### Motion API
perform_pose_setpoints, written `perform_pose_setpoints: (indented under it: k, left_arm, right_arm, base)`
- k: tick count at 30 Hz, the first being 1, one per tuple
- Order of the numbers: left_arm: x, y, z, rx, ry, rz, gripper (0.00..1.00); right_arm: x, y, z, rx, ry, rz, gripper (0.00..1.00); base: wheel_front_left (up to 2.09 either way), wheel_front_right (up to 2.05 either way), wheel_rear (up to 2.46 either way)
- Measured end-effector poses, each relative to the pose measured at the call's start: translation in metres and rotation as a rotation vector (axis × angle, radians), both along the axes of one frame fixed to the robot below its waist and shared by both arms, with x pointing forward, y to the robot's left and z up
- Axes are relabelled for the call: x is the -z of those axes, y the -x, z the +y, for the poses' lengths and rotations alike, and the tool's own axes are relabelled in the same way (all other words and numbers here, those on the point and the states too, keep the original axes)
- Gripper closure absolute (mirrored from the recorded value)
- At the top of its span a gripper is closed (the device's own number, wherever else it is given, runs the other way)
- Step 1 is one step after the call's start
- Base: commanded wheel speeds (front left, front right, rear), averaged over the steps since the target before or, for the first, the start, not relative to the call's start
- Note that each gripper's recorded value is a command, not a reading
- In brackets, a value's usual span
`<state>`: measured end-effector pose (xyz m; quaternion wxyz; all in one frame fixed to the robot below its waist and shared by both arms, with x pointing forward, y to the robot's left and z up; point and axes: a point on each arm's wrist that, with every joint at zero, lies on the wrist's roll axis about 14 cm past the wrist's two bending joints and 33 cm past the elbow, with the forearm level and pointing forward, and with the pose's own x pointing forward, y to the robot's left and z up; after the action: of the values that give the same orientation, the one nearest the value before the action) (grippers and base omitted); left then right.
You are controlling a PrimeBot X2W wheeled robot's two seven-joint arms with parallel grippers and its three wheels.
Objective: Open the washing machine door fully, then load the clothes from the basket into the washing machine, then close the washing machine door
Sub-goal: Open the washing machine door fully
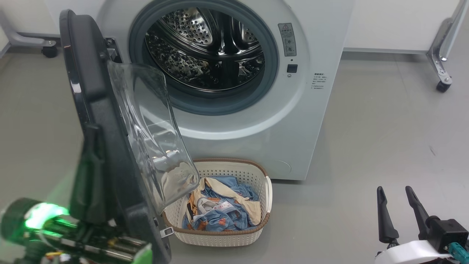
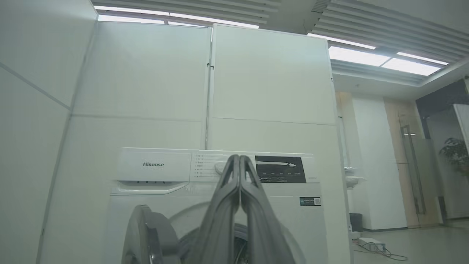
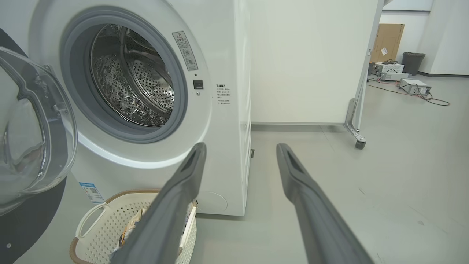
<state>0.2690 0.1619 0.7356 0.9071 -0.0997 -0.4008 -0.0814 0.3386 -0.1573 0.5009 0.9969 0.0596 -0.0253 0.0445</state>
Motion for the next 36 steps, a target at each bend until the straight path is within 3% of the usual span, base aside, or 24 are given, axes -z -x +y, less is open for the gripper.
perform_pose_setpoints:
  k: [3, 7, 11, 14, 25, 36]
  left_arm:
    - [0.011, 0.001, -0.034, 0.156, 0.033, 0.074, 1.0]
    - [0.063, -0.003, -0.073, 0.329, 0.086, 0.326, 1.0]
    - [0.118, 0.003, -0.104, 0.494, 0.205, 0.589, 1.0]
    - [0.134, 0.008, -0.117, 0.575, 0.279, 0.682, 1.0]
    - [0.172, -0.014, -0.077, 0.342, 0.142, 0.826, 1.0]
    - [0.182, -0.028, -0.05, 0.19, 0.119, 0.864, 1.0]
  right_arm:
    - [0.001, -0.002, 0.007, -0.023, -0.008, 0.004, 0.0]
    - [0.005, -0.002, 0.016, -0.053, -0.007, 0.016, 0.0]
    - [0.007, -0.003, 0.016, -0.055, -0.005, 0.023, 0.0]
    - [0.01, -0.004, 0.017, -0.06, -0.005, 0.032, 0.0]
    - [0.017, -0.005, 0.016, -0.056, -0.007, 0.052, 0.0]
    - [0.022, -0.007, 0.008, -0.031, -0.009, 0.067, 0.0]
  base:
    - [0.0, 0.0, 0.0]
    - [0.0, 0.0, 0.0]
    - [0.0, 0.0, 0.0]
    - [0.0, 0.0, 0.0]
    - [0.0, 0.0, 0.0]
    - [0.0, 0.0, 0.0]
